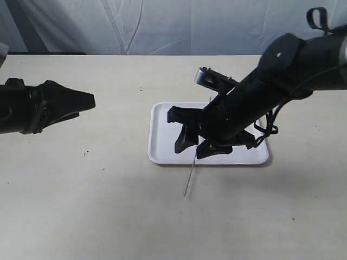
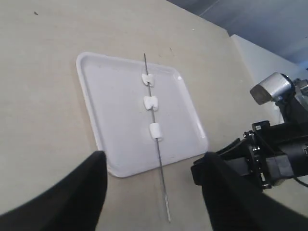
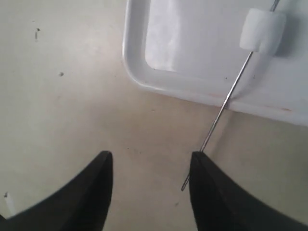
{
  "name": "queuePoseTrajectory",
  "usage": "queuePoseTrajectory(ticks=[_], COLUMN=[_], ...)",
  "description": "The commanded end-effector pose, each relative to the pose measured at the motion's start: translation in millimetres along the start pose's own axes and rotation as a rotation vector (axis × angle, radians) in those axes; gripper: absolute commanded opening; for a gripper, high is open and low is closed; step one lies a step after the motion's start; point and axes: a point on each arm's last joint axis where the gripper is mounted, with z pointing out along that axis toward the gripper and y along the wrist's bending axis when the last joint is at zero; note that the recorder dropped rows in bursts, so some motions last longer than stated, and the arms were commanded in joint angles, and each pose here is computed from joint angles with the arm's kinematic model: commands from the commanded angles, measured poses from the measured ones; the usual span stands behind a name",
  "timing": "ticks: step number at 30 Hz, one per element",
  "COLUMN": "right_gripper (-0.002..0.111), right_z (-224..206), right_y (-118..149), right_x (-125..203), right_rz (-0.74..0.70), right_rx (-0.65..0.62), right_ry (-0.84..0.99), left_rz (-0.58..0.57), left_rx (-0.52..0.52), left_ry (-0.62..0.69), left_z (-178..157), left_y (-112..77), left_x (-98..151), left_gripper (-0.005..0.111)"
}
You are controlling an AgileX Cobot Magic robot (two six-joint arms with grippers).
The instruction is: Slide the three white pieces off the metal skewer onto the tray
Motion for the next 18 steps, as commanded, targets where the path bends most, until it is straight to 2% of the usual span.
queuePoseTrajectory(ticks=[1, 6, 12, 18], right_gripper=[0.047, 0.047, 0.047, 0.047], right_z=[3, 6, 14, 32], right_y=[6, 10, 15, 18], right_x=[-7, 2, 12, 19], right_rz=[0.005, 0.037, 0.0, 0.004], right_rx=[0.102, 0.164, 0.288, 0.313], right_ry=[-0.011, 0.048, 0.03, 0.055], left_rz=[0.05, 0.048, 0.059, 0.064], left_rx=[-0.078, -0.085, -0.096, -0.083], left_ry=[0.004, -0.003, 0.004, 0.014], left_z=[1, 1, 1, 1], left_y=[6.0, 6.7, 7.6, 6.4], left_x=[0, -1, 0, 1], left_gripper=[0.056, 0.056, 0.056, 0.056])
